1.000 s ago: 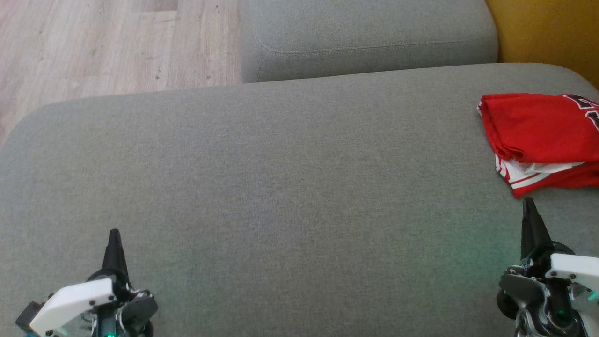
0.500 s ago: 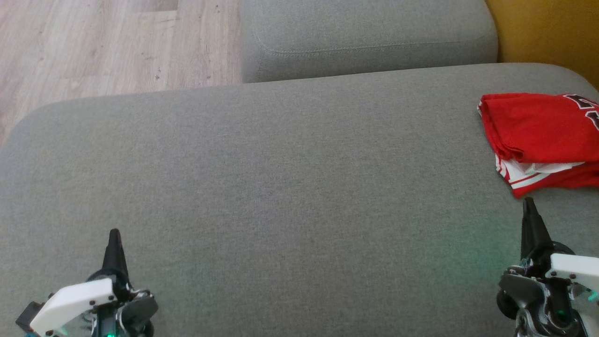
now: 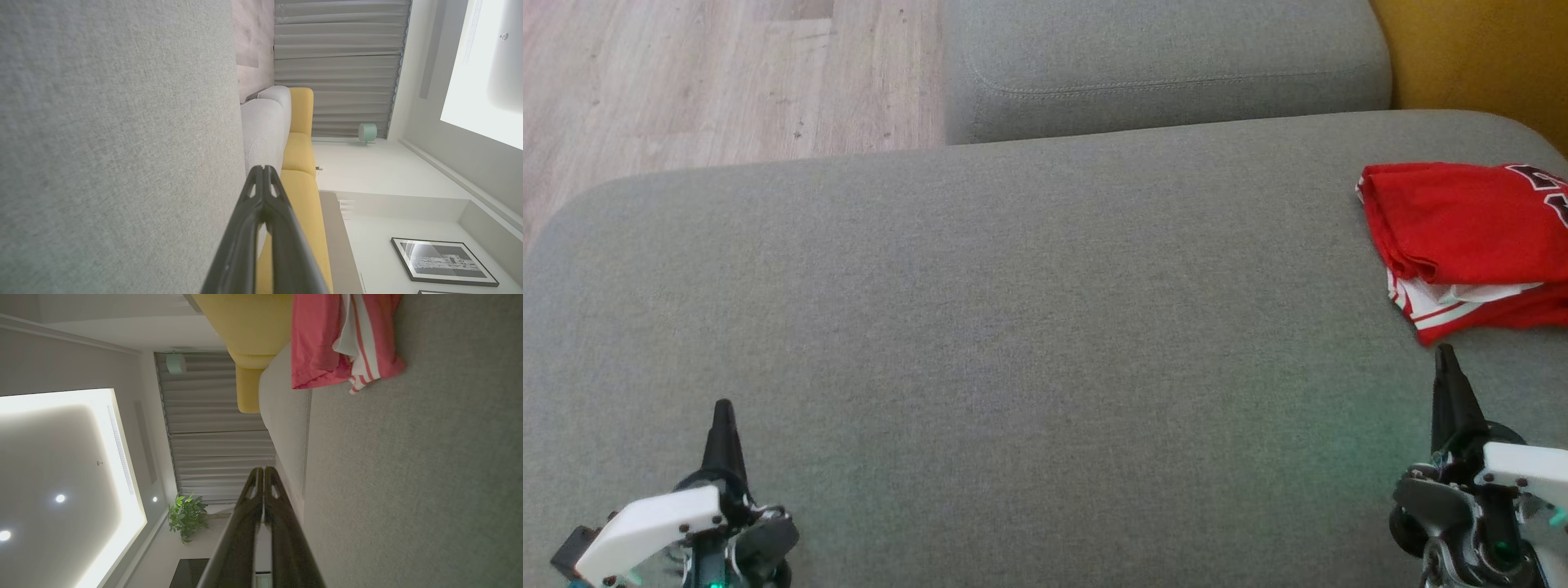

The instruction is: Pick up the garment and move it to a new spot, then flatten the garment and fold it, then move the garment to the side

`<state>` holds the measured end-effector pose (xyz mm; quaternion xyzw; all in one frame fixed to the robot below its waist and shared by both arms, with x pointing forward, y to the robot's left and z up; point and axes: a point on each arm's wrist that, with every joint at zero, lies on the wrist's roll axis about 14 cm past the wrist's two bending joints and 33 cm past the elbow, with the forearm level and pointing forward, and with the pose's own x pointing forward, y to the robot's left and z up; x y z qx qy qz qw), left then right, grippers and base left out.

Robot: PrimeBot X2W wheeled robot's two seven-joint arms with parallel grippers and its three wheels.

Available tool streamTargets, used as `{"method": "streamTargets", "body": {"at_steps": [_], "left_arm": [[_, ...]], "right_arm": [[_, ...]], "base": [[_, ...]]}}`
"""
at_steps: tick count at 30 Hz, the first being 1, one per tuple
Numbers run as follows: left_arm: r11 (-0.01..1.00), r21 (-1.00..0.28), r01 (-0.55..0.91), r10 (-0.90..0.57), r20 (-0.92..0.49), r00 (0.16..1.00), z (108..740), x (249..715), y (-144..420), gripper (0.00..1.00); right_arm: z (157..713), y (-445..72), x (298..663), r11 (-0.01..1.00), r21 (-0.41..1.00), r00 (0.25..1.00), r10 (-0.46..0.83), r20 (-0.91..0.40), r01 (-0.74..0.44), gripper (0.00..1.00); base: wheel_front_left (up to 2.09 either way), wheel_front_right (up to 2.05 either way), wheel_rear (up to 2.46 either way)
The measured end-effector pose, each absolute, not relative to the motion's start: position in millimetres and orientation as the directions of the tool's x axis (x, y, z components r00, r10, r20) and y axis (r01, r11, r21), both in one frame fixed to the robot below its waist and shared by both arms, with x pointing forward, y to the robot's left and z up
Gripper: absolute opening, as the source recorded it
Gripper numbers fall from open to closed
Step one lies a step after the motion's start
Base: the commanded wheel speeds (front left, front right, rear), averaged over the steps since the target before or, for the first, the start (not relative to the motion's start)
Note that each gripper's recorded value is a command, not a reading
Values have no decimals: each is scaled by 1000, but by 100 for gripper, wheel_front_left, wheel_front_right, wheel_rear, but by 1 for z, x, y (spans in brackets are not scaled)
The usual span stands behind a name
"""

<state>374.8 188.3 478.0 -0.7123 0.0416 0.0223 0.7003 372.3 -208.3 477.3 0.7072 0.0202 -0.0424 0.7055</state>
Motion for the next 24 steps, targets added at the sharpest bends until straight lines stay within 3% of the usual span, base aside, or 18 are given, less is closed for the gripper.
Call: {"method": "streamTargets", "body": {"at_steps": [24], "left_arm": [[-17,-996,-90,-28,-90,996,478,375,188,0]], "right_arm": [[477,-208,372,-4,996,996,-31,-89,88,0]], "base": [[0,0,0]]}}
